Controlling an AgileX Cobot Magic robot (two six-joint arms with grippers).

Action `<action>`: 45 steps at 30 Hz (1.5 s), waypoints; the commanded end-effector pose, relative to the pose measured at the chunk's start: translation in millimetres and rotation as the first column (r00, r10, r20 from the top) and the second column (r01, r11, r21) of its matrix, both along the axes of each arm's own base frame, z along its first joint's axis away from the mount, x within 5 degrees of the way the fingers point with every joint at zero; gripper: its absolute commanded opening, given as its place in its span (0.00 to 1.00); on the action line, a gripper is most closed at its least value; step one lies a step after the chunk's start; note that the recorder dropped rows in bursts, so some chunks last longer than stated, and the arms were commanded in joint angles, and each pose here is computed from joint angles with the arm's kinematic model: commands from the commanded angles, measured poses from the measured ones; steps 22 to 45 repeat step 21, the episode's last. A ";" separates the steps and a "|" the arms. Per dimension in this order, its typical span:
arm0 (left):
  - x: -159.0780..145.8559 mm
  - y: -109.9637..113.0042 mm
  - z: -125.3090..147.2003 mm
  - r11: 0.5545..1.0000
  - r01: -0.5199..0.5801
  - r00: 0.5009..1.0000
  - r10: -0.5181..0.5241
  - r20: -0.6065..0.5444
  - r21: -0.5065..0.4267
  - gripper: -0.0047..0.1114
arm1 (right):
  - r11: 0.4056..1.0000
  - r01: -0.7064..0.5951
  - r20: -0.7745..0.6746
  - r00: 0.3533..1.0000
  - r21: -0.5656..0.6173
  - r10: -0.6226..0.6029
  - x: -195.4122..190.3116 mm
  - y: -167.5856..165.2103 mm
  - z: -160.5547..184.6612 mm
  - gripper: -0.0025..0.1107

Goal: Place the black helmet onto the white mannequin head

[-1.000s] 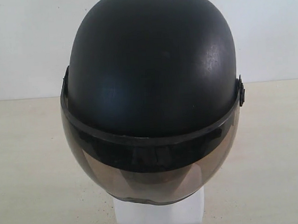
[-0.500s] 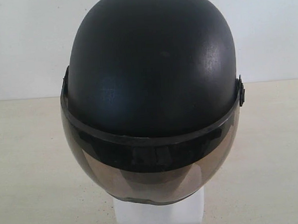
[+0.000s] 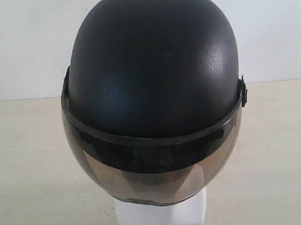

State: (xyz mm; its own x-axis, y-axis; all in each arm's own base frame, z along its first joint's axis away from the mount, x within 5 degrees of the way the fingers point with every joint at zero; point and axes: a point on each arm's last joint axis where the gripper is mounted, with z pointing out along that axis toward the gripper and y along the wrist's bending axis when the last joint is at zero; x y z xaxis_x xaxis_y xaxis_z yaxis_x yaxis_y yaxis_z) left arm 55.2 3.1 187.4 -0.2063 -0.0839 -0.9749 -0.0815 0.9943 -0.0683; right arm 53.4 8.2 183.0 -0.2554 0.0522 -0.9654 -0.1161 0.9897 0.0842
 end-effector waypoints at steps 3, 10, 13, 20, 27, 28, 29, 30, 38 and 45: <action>-0.2 0.0 -1.1 1.000 -0.001 1.000 0.001 0.001 -0.001 0.08 | 1.000 0.008 0.016 1.000 0.002 -0.008 0.0 -0.5 1.3 0.02; -0.2 0.0 -1.1 1.000 -0.001 1.000 0.001 0.001 -0.001 0.08 | 1.000 0.008 0.016 1.000 0.002 -0.008 0.0 -0.5 1.3 0.02; -0.2 0.0 -1.1 1.000 -0.001 1.000 0.001 0.001 -0.001 0.08 | 1.000 0.008 0.014 1.000 0.002 -0.008 0.0 -0.5 1.1 0.02; -0.2 0.0 -1.1 1.000 -0.001 1.000 0.001 0.001 -0.001 0.08 | 1.000 0.007 0.013 1.000 0.009 -0.007 0.0 -0.2 1.1 0.02; -0.2 0.0 -1.1 1.000 -0.001 1.000 0.001 0.001 -0.001 0.08 | 1.000 0.007 0.013 1.000 0.009 -0.007 0.0 -0.2 1.1 0.02; -0.2 0.0 -1.1 1.000 -0.001 1.000 0.001 0.001 -0.001 0.08 | 1.000 0.007 0.013 1.000 0.009 -0.007 0.0 -0.2 1.1 0.02; -0.2 0.0 -1.1 1.000 -0.001 1.000 0.001 0.001 -0.001 0.08 | 1.000 0.007 0.013 1.000 0.009 -0.007 0.0 -0.2 1.1 0.02; -0.2 0.0 -1.1 1.000 -0.001 1.000 0.001 0.001 -0.001 0.08 | 1.000 0.007 0.013 1.000 0.009 -0.007 0.0 -0.2 1.1 0.02; -0.2 0.0 -1.1 1.000 -0.001 1.000 0.001 0.001 -0.001 0.08 | 1.000 0.007 0.013 1.000 0.009 -0.007 0.0 -0.2 1.1 0.02; -0.2 0.0 -1.1 1.000 -0.001 1.000 0.001 0.001 -0.001 0.08 | 1.000 0.007 0.013 1.000 0.009 -0.007 0.0 -0.2 1.1 0.02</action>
